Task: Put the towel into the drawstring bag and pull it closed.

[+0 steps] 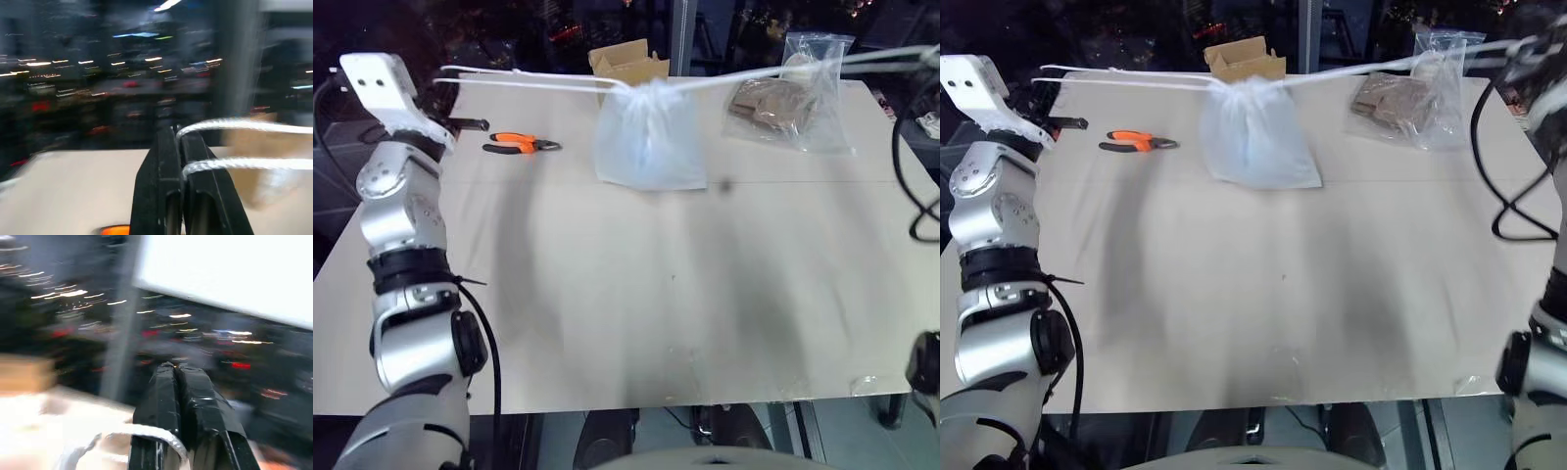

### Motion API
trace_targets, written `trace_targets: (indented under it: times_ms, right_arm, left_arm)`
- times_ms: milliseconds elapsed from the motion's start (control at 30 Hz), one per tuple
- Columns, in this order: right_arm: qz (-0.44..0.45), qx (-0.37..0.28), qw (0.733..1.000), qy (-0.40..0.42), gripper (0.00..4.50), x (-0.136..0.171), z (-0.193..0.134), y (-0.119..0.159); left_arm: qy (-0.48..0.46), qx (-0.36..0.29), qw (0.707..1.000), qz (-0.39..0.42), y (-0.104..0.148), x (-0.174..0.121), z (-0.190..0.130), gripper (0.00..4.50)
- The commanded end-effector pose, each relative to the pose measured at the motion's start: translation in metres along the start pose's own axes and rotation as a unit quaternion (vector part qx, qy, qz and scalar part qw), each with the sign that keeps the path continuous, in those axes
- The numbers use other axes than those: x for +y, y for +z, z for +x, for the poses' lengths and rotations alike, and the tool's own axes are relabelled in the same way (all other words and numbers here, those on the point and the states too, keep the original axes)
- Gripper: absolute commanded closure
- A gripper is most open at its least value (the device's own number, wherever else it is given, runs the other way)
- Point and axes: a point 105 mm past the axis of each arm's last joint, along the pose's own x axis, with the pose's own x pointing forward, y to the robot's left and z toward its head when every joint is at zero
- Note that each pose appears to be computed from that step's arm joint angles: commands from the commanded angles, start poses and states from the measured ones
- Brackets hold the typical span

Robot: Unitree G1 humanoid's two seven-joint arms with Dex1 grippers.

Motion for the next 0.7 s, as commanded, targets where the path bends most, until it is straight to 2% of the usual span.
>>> trace_targets:
  times_ms: [33,133,267,300,333,367,433,500,600,633,667,700]
  right_arm:
    - [0.058,0.108,0.979,0.164,4.5,0.078,-0.03,-0.047]
    - [0.055,0.17,0.965,0.194,4.5,0.104,-0.043,-0.082]
    - [0.029,0.212,0.961,0.177,4.5,0.111,-0.036,-0.119]
    - [0.036,0.215,0.956,0.196,4.03,0.117,-0.038,-0.123]
    - [0.036,0.231,0.944,0.233,3.9,0.126,-0.046,-0.128]
    - [0.03,0.249,0.931,0.264,3.61,0.131,-0.056,-0.133]
    - [0.034,0.28,0.912,0.299,2.57,0.134,-0.074,-0.139]
    - [0.049,0.3,0.901,0.309,1.58,0.133,-0.087,-0.141]
    - [0.039,0.361,0.878,0.312,0.28,0.122,-0.122,-0.15]
    - [0.04,0.37,0.872,0.318,0.0,0.122,-0.131,-0.148]
    - [0.067,0.36,0.871,0.327,0.0,0.127,-0.136,-0.14]
    - [0.087,0.351,0.871,0.332,0.0,0.13,-0.139,-0.134]
  left_arm:
    - [-0.174,0.11,0.978,-0.034,-0.058,-0.078,-0.03,4.48]
    - [-0.175,0.15,0.972,-0.037,-0.085,-0.091,-0.042,4.48]
    - [-0.201,0.188,0.961,-0.039,-0.102,-0.105,-0.044,4.48]
    - [-0.23,0.196,0.953,-0.04,-0.102,-0.109,-0.049,4.5]
    - [-0.25,0.202,0.946,-0.036,-0.101,-0.109,-0.055,4.5]
    - [-0.268,0.214,0.939,-0.038,-0.102,-0.108,-0.062,3.95]
    - [-0.292,0.239,0.926,-0.028,-0.105,-0.103,-0.078,3.12]
    - [-0.312,0.264,0.913,-0.014,-0.109,-0.098,-0.092,2.16]
    - [-0.336,0.34,0.878,-0.009,-0.118,-0.082,-0.133,0.9]
    - [-0.344,0.358,0.868,-0.008,-0.119,-0.08,-0.144,0.33]
    - [-0.348,0.363,0.865,-0.015,-0.115,-0.08,-0.148,0.06]
    - [-0.349,0.363,0.864,-0.021,-0.112,-0.08,-0.15,0.06]
